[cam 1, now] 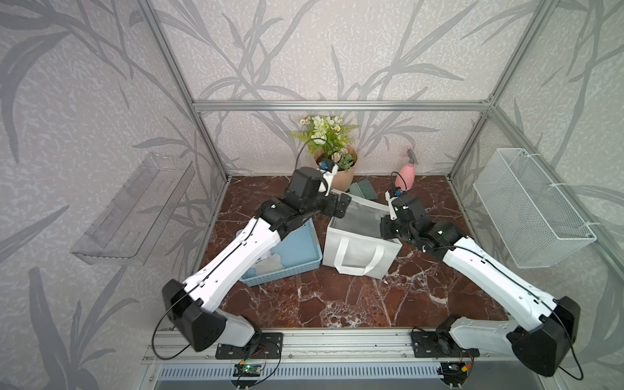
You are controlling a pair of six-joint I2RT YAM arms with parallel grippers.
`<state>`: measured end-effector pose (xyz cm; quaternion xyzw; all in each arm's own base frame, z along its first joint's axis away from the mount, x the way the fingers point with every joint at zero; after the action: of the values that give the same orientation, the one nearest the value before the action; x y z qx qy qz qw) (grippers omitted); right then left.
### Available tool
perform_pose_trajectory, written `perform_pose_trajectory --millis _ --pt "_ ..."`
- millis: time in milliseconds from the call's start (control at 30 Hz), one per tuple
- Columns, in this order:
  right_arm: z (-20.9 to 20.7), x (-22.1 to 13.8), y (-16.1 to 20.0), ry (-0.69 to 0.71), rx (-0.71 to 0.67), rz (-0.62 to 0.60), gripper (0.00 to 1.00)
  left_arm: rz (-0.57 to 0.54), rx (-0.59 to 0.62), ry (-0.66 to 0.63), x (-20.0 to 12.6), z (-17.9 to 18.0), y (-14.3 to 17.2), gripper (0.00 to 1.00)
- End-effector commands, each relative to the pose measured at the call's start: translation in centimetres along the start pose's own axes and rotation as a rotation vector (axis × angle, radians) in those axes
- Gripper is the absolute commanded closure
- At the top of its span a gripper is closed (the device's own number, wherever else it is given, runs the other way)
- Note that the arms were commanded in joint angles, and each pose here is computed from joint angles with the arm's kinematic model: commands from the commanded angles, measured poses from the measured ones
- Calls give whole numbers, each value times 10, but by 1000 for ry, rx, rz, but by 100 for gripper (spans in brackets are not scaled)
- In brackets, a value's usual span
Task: Place the ice pack in the delivery bag
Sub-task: Place the ice pack in the delivery bag, then pick up the ice pack from the bin.
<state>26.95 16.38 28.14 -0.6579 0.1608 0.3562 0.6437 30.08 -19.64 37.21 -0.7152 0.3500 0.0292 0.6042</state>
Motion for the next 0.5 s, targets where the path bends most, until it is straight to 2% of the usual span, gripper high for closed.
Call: perform_pose_trajectory --millis 0,100,167,267,367,467 --pt "4 5 -1 -24 -20 25 94 -36 -191 -201 -9 51 18 0" --pt "8 8 -1 -40 -31 40 94 -14 -313 -379 -21 96 40 0" --pt "9 10 -2 -48 -35 41 94 34 -386 -531 -25 127 63 0" --pt "10 10 -4 -53 -37 35 94 104 -476 -683 -29 161 98 0" --pt "10 9 -5 -53 -42 34 94 173 -573 -781 -34 186 131 0" --pt "10 9 -5 -53 -42 32 94 231 -638 -811 -34 205 161 0"
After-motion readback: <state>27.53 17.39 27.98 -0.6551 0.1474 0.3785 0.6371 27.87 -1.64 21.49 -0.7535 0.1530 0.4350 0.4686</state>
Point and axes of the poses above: each gripper's point midway between its finger pads, its own x axis out along the fingers, its own z axis along the line the jaws close on, y = z × x, the point moved 7 cm from there along -x, back along the fingers, and after that the axes turned 5 degrees about -x, right-handed, at the moved point
